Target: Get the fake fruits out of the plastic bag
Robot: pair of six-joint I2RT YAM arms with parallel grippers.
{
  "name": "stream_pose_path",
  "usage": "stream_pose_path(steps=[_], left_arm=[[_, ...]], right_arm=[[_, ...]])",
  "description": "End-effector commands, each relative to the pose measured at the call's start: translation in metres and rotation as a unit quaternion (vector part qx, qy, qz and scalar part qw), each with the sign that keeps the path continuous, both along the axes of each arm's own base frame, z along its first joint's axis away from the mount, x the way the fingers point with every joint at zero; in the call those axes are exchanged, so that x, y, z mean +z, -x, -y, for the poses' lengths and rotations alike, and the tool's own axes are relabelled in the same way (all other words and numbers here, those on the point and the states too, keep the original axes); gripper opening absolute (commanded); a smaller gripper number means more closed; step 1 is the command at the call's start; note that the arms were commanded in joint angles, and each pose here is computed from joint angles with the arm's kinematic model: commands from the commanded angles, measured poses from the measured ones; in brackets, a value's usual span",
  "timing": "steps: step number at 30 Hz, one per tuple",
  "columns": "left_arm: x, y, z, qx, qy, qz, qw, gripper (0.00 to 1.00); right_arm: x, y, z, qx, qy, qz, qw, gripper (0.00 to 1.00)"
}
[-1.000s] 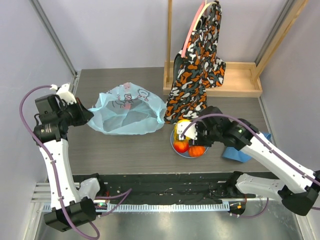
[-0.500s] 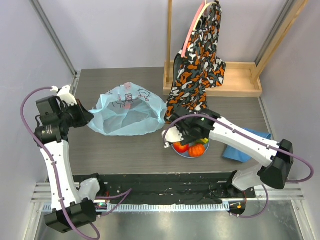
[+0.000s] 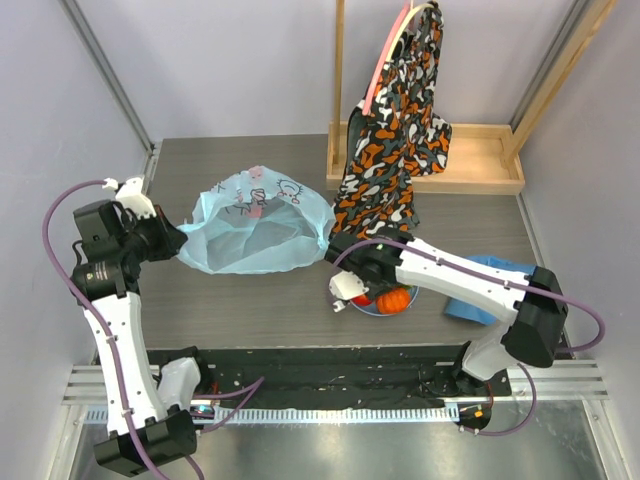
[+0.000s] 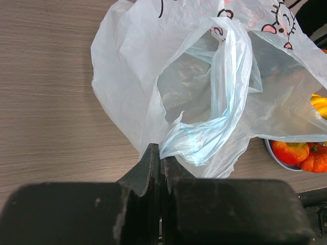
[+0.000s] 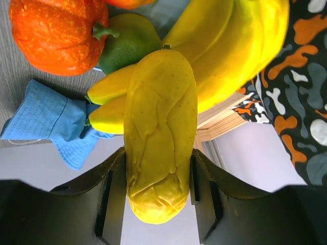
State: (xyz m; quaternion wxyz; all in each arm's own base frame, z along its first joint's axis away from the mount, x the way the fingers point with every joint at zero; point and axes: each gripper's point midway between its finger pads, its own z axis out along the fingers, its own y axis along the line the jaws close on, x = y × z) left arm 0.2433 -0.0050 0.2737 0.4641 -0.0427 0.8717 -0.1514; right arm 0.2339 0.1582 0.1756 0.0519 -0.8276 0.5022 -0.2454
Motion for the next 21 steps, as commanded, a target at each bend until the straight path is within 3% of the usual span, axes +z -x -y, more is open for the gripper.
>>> stream_pose_path(steps=[1,8,15,21], left_arm=[[0.011,-0.004,-0.002,-0.007,-0.024,0.031,0.999,0.0],[0.011,-0.003,-0.001,-0.008,-0.019,0.03,0.999,0.0],[0.011,-0.003,0.001,-0.014,-0.017,0.029,0.999,0.0],[0.013,-0.005,0.003,-0.018,-0.008,0.032,0.999,0.0]], right_arm=[[-0.002,-0.006,0.002,0.013,0.034,0.014,0.999,0.41],[-0.014,-0.001,0.002,0.023,0.046,0.008,0.999,0.51],[-0.006,0.002,-0.001,0.026,0.027,0.018,0.999,0.67],[0.011,0.0,-0.006,0.017,0.004,0.033,0.999,0.71]])
